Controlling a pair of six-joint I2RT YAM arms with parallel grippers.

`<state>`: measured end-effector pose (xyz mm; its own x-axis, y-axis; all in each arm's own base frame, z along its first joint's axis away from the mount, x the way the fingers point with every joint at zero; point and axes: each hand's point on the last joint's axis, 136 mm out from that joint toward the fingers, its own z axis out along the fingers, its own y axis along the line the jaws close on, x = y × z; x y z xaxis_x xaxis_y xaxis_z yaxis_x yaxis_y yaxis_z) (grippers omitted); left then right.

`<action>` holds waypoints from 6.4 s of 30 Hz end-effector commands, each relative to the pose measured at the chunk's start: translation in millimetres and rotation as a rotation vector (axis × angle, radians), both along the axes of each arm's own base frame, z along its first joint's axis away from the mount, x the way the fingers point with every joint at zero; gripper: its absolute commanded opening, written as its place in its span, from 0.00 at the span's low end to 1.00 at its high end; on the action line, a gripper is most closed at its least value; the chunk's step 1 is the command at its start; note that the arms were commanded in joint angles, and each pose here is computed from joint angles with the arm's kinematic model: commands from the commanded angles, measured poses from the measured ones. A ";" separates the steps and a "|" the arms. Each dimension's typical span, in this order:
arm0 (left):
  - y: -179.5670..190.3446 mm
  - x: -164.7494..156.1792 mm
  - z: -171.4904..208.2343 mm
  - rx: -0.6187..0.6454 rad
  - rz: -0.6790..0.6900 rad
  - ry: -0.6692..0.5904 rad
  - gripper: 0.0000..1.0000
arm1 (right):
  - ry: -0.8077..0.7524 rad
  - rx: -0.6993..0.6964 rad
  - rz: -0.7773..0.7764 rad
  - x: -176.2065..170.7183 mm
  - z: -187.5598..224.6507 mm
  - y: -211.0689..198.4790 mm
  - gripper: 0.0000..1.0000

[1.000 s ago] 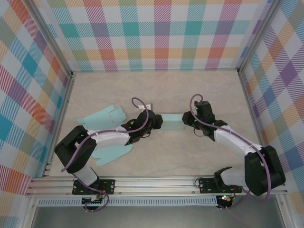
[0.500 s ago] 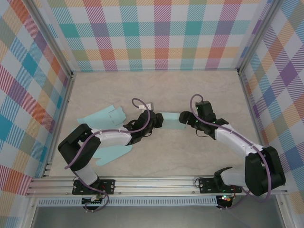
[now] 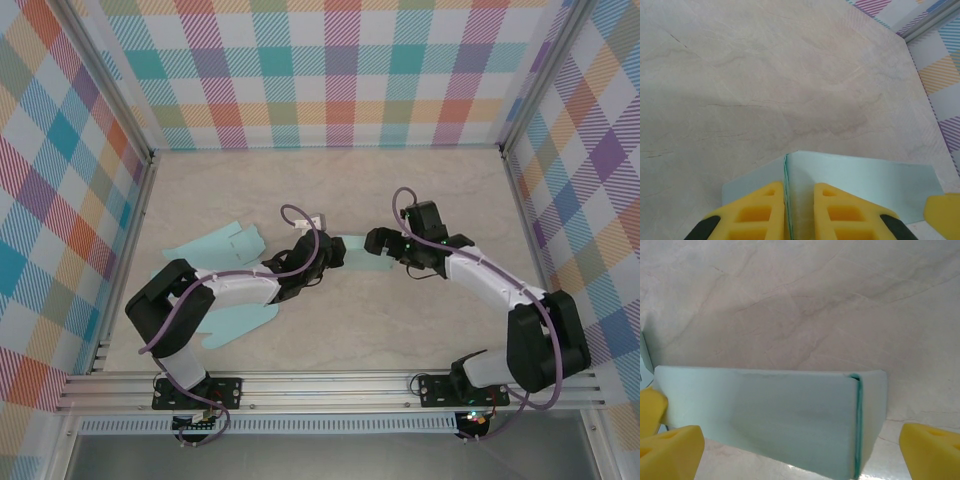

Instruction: Fold the paper box

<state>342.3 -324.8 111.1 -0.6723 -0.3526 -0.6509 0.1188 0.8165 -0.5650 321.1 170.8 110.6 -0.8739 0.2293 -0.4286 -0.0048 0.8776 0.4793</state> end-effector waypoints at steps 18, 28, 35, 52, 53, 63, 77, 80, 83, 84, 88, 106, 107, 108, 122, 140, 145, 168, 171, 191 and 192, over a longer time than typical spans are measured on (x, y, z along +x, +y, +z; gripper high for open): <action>64.0 -66.3 -121.6 0.414 -0.025 0.353 0.09 | 0.086 -0.128 0.028 1.0 -34.6 -2.7 0.66; 68.8 -66.9 -122.9 0.434 -0.014 0.356 0.09 | 0.063 0.035 -0.017 0.1 -28.2 -19.6 0.36; 69.8 -67.1 -123.5 0.439 -0.012 0.357 0.09 | 0.035 0.147 -0.013 1.4 -21.2 -19.1 0.17; 63.6 -68.3 -124.8 0.346 -0.028 0.312 0.07 | 0.007 0.199 0.018 -13.7 -34.0 -20.3 0.19; 63.1 -68.5 -121.8 0.330 -0.031 0.298 0.07 | 0.006 0.194 0.018 -17.2 -35.0 -21.5 0.19; 62.3 -85.0 -120.4 0.317 -0.063 0.251 0.10 | 0.033 0.117 0.012 -51.1 -50.9 -28.7 0.20; 49.6 -105.0 -71.6 0.256 -0.104 0.216 0.27 | -0.032 0.137 0.004 -68.3 -3.2 -27.3 0.45; 44.2 -102.0 -50.7 0.213 -0.108 0.186 0.33 | -0.015 0.132 -0.017 -68.6 1.2 -28.6 0.49; 36.1 -93.7 -28.5 0.175 -0.114 0.154 0.44 | 0.028 0.106 -0.035 -65.3 -2.3 -30.5 0.55; 33.0 -88.8 -23.1 0.163 -0.117 0.147 0.48 | 0.037 0.096 -0.037 -62.5 -4.3 -30.5 0.58; 18.8 -65.3 -13.8 0.115 -0.131 0.134 0.54 | 0.063 0.037 -0.040 -46.9 -13.4 -31.9 0.70; -65.2 -2.8 -62.9 0.012 -0.269 0.305 0.37 | 0.094 -0.139 -0.121 42.2 -54.2 -66.7 0.41; -72.7 1.6 -63.1 0.011 -0.280 0.306 0.37 | 0.092 -0.144 -0.141 47.3 -54.1 -75.6 0.40; -79.8 5.0 -64.8 0.009 -0.293 0.313 0.37 | 0.086 -0.153 -0.157 53.0 -53.2 -83.8 0.40; -143.8 47.7 -49.6 -0.088 -0.338 0.290 0.72 | 0.095 -0.194 -0.264 75.1 -39.0 -143.0 0.65; 82.2 2.1 93.7 0.166 0.192 -0.055 1.00 | -0.120 -0.015 0.000 34.1 55.2 -52.9 0.97; 172.7 -49.0 93.4 0.211 0.395 -0.053 1.00 | -0.186 0.072 0.186 22.7 68.2 25.3 0.90; 297.9 -135.4 53.1 0.218 0.621 -0.108 1.00 | -0.063 0.110 0.597 67.9 -24.7 272.7 0.61; 297.8 -134.0 52.8 0.242 0.623 -0.104 1.00 | -0.047 0.128 0.620 67.5 -35.3 288.9 0.57; 284.5 -126.7 44.4 0.256 0.585 -0.076 1.00 | 0.047 0.141 0.725 59.4 -83.2 349.1 0.23; 284.3 -126.9 44.7 0.254 0.583 -0.076 1.00 | 0.045 0.131 0.722 59.9 -83.9 348.0 0.17</action>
